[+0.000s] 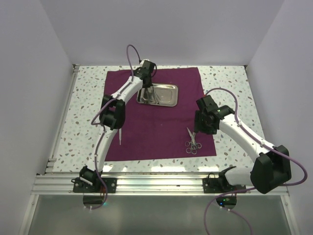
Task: Open and lay out the surgical kit
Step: Pick up the medical item from the container.
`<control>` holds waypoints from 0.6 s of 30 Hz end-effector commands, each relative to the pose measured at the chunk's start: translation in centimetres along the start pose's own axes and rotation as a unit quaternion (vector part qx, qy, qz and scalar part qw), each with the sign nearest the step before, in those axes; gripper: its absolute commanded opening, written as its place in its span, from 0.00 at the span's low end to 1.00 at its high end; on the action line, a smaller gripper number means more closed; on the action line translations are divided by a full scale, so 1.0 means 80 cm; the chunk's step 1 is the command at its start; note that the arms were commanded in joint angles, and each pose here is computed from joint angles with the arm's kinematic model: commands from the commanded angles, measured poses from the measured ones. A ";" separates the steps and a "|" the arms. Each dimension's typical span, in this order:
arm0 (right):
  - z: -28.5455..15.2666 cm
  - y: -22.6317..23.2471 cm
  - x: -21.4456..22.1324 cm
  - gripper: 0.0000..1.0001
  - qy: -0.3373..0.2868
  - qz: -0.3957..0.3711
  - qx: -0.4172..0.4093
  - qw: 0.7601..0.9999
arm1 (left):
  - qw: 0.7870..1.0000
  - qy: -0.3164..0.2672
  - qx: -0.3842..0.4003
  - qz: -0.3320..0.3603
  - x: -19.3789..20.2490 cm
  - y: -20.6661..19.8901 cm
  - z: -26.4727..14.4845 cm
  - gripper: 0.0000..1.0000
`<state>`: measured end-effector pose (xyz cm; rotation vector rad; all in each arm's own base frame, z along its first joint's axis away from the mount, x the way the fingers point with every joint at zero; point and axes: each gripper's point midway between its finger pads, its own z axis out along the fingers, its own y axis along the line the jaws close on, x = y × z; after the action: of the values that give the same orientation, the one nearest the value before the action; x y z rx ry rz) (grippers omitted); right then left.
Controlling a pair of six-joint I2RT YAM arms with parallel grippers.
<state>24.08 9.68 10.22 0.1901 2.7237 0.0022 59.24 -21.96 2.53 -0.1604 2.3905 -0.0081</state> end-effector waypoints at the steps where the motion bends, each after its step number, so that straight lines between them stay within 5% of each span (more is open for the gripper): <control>1: 0.001 -0.002 -0.005 0.58 -0.011 0.005 0.001 1.000 | 0.995 0.096 -0.010 0.033 0.092 0.006 0.024 0.09; 11: -0.004 -0.003 -0.007 0.58 -0.020 0.005 -0.002 1.000 | 0.995 0.089 0.019 0.030 0.078 -0.005 0.010 0.00; 18: -0.010 0.002 -0.012 0.58 -0.028 0.009 -0.014 0.999 | 0.995 0.002 0.097 -0.001 -0.027 -0.035 -0.057 0.00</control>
<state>23.89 9.61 10.07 0.1901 2.7217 0.0048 58.24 -23.78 3.00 -0.1110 2.4094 -0.1192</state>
